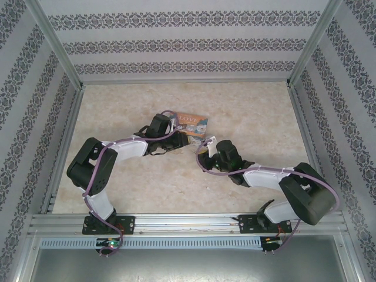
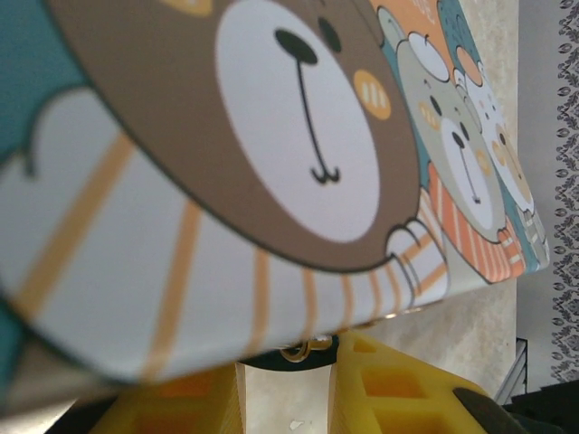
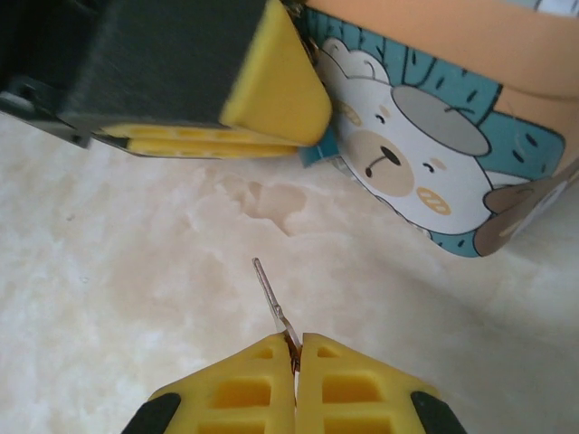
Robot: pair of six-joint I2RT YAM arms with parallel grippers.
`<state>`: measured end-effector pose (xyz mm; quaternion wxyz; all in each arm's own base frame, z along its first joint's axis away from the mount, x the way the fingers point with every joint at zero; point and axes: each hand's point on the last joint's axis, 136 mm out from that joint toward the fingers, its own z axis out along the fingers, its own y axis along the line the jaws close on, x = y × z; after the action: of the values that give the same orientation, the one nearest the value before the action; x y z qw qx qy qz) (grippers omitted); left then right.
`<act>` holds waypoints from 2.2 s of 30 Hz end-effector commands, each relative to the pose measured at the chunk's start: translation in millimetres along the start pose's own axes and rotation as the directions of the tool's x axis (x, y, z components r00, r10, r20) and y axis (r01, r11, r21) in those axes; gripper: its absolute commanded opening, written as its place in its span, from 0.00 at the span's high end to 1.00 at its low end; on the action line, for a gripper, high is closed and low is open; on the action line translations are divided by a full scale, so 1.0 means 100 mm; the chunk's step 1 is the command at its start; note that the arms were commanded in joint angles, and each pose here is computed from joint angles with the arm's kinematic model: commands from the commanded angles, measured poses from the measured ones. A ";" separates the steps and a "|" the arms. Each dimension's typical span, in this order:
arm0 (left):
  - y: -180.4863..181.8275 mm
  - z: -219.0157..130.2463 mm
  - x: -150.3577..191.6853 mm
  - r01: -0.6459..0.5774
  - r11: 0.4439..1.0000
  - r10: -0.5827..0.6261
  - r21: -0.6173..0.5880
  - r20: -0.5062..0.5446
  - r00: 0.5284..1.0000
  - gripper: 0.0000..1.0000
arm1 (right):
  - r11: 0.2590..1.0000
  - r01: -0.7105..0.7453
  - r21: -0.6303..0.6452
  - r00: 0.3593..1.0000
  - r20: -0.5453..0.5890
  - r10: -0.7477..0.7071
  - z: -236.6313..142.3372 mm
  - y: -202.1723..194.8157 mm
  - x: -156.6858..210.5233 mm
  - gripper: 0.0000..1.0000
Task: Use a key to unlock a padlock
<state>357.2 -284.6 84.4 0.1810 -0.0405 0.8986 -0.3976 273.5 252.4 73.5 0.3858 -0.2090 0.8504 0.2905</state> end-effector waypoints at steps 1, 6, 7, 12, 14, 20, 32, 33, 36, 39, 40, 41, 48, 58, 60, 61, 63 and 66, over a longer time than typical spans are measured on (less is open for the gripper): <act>-0.29 -0.09 -0.03 -0.009 0.998 0.010 0.059 -0.006 1.000 0.77 | 0.998 0.047 0.050 0.999 0.019 -0.048 0.06 -0.06 -0.03 1.00; -0.29 -0.10 -0.03 0.003 0.998 -0.003 0.055 -0.008 1.000 0.77 | 0.996 0.059 0.065 0.998 0.025 -0.061 0.13 -0.09 -0.07 1.00; -0.30 -0.11 -0.03 0.004 0.998 -0.004 0.055 -0.008 1.000 0.77 | 0.996 0.062 0.065 0.998 0.026 -0.064 0.15 -0.08 -0.08 1.00; -0.29 -0.11 -0.02 0.009 0.999 -0.008 0.049 -0.011 1.000 0.77 | 0.996 0.067 0.064 0.997 0.035 -0.069 0.20 -0.08 -0.14 1.00; -0.29 -0.10 -0.02 0.009 0.999 -0.008 0.049 -0.012 1.000 0.77 | 0.996 0.070 0.062 0.997 0.040 -0.072 0.21 -0.06 -0.16 1.00; -0.30 -0.10 -0.03 0.008 0.998 -0.007 0.056 -0.016 1.000 0.77 | 0.996 0.069 0.059 0.997 0.041 -0.071 0.26 -0.06 -0.20 1.00; -0.31 -0.09 -0.01 0.011 0.998 -0.010 0.062 -0.026 1.000 0.77 | 0.996 0.057 0.066 0.997 0.048 -0.060 0.32 -0.06 -0.23 1.00; -0.30 -0.09 -0.01 0.011 0.998 -0.009 0.062 -0.028 1.000 0.77 | 0.996 0.056 0.068 0.997 0.048 -0.060 0.32 -0.07 -0.23 1.00; -0.30 -0.09 -0.01 0.010 0.998 -0.009 0.064 -0.028 1.000 0.77 | 0.996 0.054 0.070 0.997 0.053 -0.058 0.34 -0.07 -0.25 1.00; -0.31 -0.09 -0.01 0.010 0.998 -0.008 0.065 -0.028 1.000 0.77 | 0.996 0.049 0.073 0.997 0.061 -0.054 0.35 -0.08 -0.26 1.00; -0.31 -0.09 -0.01 0.011 0.998 -0.009 0.065 -0.028 1.000 0.77 | 0.996 0.047 0.076 0.997 0.064 -0.052 0.35 -0.09 -0.27 1.00; -0.30 -0.08 -0.01 0.012 0.998 -0.010 0.065 -0.029 1.000 0.77 | 0.996 0.045 0.076 0.997 0.065 -0.050 0.36 -0.09 -0.27 1.00; -0.30 -0.07 0.00 0.018 0.997 -0.016 0.069 -0.035 0.999 0.77 | 0.997 0.028 0.066 0.995 0.092 -0.034 0.38 -0.08 -0.31 1.00; -0.32 -0.07 0.00 0.014 0.997 -0.011 0.076 -0.039 0.999 0.77 | 0.999 0.004 0.048 0.990 0.138 -0.011 0.41 -0.08 -0.37 1.00; -0.33 -0.07 0.00 0.013 0.997 -0.010 0.077 -0.041 0.999 0.77 | 0.999 0.000 0.049 0.991 0.137 -0.006 0.42 -0.09 -0.36 1.00; -0.33 -0.07 0.00 0.011 0.997 -0.008 0.078 -0.041 0.999 0.77 | 0.999 0.002 0.045 0.988 0.153 -0.009 0.42 -0.08 -0.39 1.00; -0.33 -0.07 0.00 0.012 0.997 -0.009 0.079 -0.043 0.999 0.77 | 0.999 0.004 0.048 0.986 0.165 -0.012 0.43 -0.08 -0.41 1.00; -0.34 -0.08 0.01 0.011 0.997 -0.007 0.081 -0.046 0.999 0.77 | 0.998 0.014 0.063 0.983 0.182 -0.026 0.44 -0.09 -0.42 1.00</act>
<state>354.9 -286.3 86.8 0.1623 -0.0536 0.9008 -0.3991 319.5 271.5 61.5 0.4306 -0.1849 0.8418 0.2680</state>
